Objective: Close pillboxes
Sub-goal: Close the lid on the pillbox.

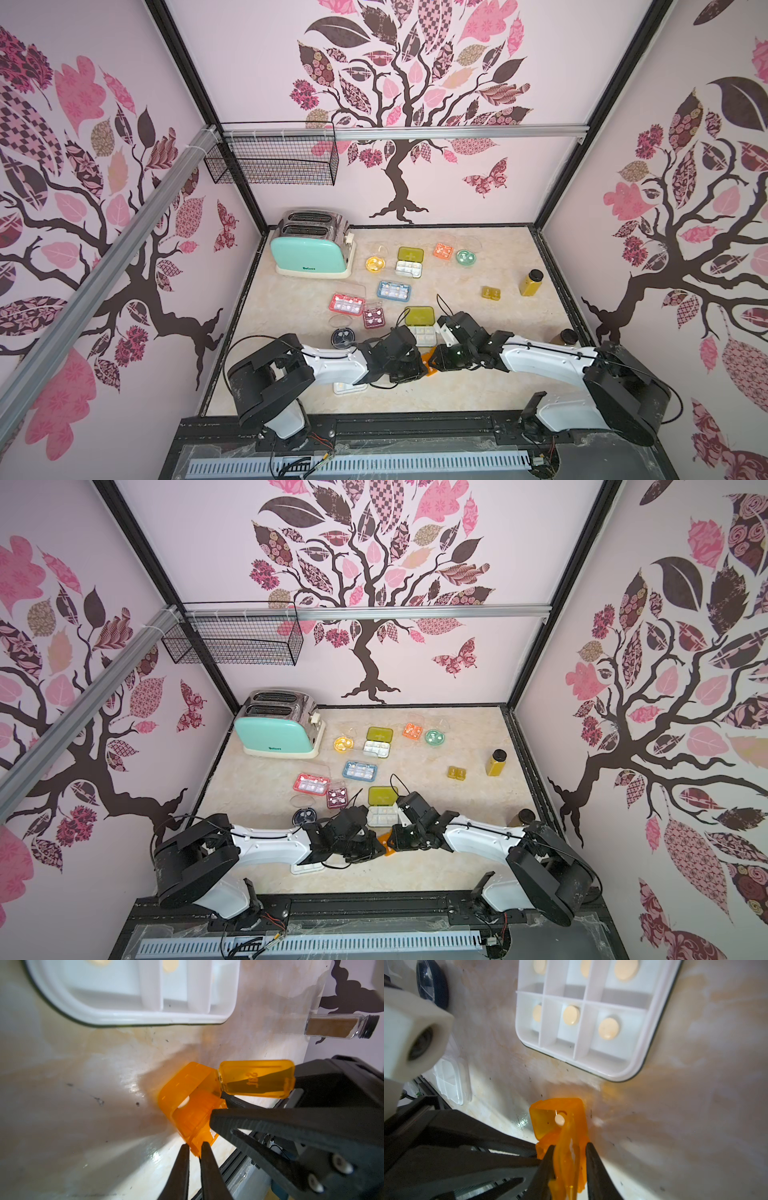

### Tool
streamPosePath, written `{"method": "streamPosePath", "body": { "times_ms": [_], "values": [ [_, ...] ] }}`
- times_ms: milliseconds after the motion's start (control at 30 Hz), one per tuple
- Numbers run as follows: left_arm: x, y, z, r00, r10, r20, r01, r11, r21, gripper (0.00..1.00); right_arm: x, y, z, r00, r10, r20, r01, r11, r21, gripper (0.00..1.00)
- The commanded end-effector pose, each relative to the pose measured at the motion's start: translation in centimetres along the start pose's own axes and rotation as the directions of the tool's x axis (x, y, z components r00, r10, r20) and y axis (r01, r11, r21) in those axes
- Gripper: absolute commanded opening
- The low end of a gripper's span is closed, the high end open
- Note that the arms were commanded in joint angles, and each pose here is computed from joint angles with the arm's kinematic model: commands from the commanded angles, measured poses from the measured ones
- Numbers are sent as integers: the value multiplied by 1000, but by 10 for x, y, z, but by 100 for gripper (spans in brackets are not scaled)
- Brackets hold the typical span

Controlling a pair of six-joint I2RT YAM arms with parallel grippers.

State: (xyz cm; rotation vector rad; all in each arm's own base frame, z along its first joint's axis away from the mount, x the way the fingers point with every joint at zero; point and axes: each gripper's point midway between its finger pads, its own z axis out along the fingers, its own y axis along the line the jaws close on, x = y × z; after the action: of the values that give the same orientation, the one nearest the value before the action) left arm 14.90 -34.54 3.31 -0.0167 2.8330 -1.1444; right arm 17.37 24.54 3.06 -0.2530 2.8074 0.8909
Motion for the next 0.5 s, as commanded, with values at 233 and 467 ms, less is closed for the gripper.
{"method": "streamPosePath", "body": {
  "times_ms": [233,467],
  "values": [
    [-13,-2,-20,998,44,54,-41,998,-54,21,4,-1,-14,999,-13,-34,15,998,57,34],
    [-36,-26,-75,980,86,180,-83,996,-23,36,-13,11,-51,998,-53,39,49,995,89,43]
  ]
}}
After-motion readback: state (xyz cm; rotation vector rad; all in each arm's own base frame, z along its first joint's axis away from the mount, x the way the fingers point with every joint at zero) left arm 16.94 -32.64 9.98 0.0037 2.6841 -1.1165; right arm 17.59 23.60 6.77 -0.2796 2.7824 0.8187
